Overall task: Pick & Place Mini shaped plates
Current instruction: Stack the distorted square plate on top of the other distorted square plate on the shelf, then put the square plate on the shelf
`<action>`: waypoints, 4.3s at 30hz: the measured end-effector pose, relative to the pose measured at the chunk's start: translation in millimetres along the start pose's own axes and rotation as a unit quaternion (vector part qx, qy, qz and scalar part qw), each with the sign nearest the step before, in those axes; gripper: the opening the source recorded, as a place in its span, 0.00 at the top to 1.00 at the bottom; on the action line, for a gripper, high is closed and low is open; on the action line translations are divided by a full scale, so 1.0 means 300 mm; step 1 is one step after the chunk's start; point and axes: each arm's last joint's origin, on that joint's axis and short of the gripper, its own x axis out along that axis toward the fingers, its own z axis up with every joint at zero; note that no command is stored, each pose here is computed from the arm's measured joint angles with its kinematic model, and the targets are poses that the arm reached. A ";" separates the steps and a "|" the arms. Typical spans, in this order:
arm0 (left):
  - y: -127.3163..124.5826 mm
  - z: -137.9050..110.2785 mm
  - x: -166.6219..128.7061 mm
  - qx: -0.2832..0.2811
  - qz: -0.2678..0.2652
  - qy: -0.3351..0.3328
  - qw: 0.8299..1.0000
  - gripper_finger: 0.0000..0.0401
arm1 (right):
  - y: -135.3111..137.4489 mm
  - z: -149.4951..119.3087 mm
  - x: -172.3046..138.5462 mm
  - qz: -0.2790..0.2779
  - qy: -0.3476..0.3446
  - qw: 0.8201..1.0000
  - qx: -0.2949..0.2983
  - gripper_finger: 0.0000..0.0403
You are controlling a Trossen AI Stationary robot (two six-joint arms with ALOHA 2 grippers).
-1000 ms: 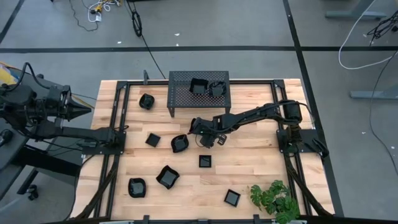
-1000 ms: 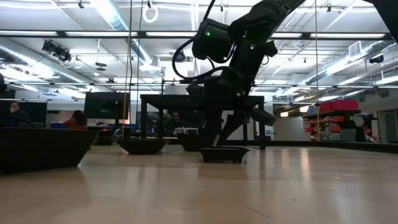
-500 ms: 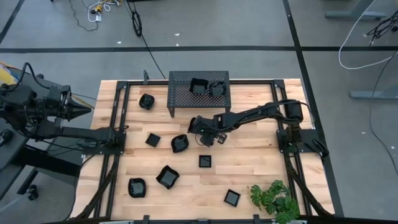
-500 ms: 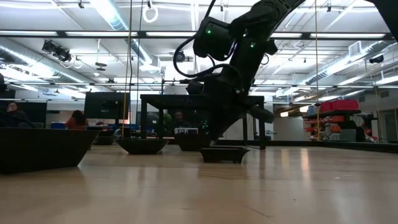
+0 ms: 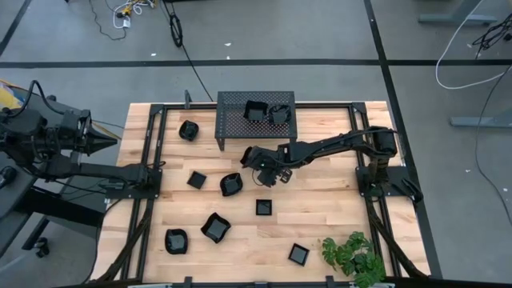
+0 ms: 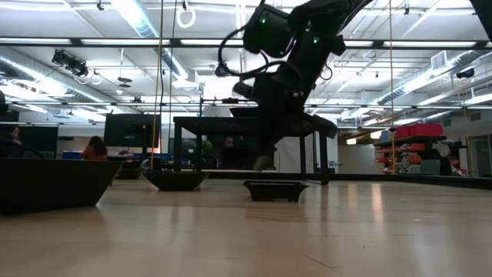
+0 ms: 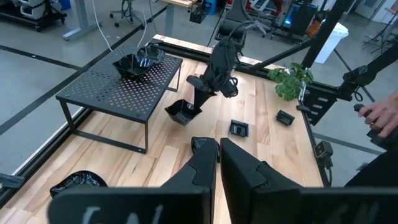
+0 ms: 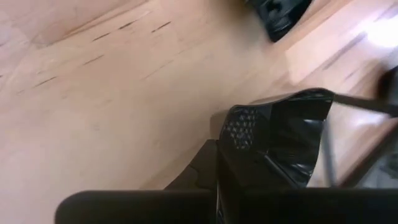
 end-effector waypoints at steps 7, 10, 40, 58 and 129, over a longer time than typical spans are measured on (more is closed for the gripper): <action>0.000 0.000 0.000 0.000 0.000 0.000 1.000 0.94 | -0.014 0.039 -0.113 -0.041 -0.027 0.997 -0.055 1.00; 0.000 0.000 0.000 0.000 0.000 0.000 1.000 0.94 | -0.020 0.051 -0.180 -0.065 -0.039 0.994 -0.083 1.00; 0.000 0.000 0.000 0.000 0.000 0.000 1.000 0.94 | -0.247 -0.288 -0.481 -0.199 0.089 0.968 -0.124 1.00; 0.000 0.000 0.000 0.000 0.000 0.000 1.000 0.94 | -0.261 -0.419 -0.379 -0.132 0.078 0.977 -0.146 1.00; 0.000 0.000 0.000 0.000 0.000 0.000 1.000 0.94 | -0.255 -0.220 -0.424 -0.193 -0.018 0.981 0.028 0.74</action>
